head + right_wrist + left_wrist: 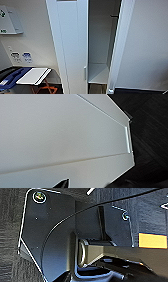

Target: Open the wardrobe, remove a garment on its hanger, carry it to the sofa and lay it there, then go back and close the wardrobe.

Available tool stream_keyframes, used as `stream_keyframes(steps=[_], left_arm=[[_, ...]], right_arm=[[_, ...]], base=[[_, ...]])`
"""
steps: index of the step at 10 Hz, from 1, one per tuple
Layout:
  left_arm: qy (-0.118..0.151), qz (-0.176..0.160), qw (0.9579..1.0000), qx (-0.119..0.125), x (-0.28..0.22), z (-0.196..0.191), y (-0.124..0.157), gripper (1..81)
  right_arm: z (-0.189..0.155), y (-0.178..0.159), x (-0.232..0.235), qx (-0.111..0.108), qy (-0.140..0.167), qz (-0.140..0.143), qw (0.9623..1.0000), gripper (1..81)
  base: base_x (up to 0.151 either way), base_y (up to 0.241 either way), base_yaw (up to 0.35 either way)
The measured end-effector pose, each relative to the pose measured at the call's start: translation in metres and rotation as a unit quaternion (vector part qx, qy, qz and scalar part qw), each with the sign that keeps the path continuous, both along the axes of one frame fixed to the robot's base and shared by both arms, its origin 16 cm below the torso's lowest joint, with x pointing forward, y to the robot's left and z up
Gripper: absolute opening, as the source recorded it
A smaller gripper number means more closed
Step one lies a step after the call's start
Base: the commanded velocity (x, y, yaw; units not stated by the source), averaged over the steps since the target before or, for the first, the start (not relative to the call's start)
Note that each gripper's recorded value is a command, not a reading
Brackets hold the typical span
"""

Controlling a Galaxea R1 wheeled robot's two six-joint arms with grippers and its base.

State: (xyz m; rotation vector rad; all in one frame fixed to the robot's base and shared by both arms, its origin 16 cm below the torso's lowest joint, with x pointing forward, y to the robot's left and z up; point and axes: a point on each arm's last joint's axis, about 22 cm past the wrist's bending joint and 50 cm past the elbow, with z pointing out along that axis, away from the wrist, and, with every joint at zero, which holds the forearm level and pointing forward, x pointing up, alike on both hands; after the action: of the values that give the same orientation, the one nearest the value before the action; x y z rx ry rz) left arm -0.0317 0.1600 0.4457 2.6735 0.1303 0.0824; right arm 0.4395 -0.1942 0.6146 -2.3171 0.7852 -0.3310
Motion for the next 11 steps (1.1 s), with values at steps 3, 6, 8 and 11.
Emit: stream_keyframes(steps=[3, 6, 8, 11], left_arm=[[0.003, 0.0, 1.0, 0.0, -0.006, 0.0, -0.001, 81.1], [0.003, 0.001, 1.0, -0.003, -0.005, 0.001, -0.005, 81.1], [0.002, 0.0, 1.0, -0.003, -0.005, 0.0, -0.005, 81.1], [0.002, 0.0, 1.0, -0.003, -0.005, 0.0, -0.004, 81.1]], right_arm=[[0.033, 0.031, 0.031, 0.033, -0.021, 0.001, 0.9992, 81.1], [0.028, 0.112, -0.006, 0.067, -0.004, 0.053, 0.9964, 81.1], [0.029, 0.192, -0.055, 0.092, -0.02, 0.131, 0.9869, 81.1], [-0.008, 0.155, -0.076, 0.035, -0.021, 0.152, 0.9875, 81.1]], base=[[0.0, 0.0, 0.0], [0.0, 0.0, 0.0], [0.0, 0.0, 0.0], [0.0, 0.0, 0.0]])
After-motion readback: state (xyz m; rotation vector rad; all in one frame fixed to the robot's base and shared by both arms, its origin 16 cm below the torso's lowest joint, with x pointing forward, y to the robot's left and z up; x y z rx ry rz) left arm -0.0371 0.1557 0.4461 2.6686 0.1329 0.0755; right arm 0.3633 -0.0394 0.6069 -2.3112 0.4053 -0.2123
